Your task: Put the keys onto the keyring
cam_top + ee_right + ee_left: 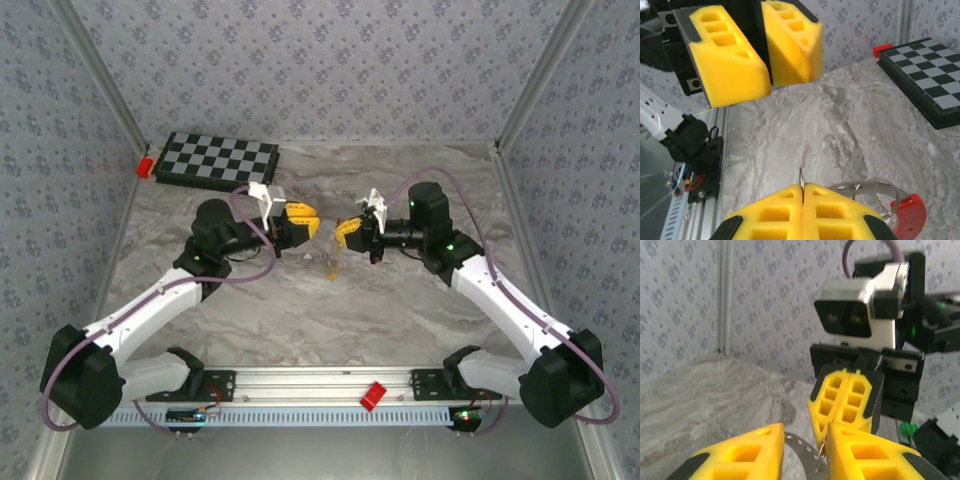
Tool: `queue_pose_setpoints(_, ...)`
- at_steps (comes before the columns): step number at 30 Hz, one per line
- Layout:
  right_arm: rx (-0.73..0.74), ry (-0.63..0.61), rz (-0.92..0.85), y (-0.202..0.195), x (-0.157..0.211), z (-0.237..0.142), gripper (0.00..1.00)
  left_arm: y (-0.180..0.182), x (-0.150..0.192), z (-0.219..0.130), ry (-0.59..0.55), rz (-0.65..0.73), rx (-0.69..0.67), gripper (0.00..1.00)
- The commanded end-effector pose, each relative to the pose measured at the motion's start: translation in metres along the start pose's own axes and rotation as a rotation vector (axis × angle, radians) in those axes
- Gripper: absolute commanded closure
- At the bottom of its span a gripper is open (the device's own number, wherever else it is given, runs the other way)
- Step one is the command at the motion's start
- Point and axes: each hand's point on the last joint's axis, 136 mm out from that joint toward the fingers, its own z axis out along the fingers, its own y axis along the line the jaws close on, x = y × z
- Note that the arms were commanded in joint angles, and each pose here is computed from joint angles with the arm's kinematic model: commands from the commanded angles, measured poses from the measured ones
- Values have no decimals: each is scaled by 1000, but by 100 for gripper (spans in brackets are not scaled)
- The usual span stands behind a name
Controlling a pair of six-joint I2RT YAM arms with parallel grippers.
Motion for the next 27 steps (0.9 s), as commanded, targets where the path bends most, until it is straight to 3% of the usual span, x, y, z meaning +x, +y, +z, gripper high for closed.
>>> queue_pose_setpoints(1,-5,39,-59,6,-1,0,100,-8,12,4,93,29,60,72)
queue_pose_setpoints(12,-53,74,-54,12,4,7,100,-15,46,14,237,62,112,72)
queue_pose_setpoints(27,-83,75,-53,18,6,10,100,-13,55,20,266,53,118,73)
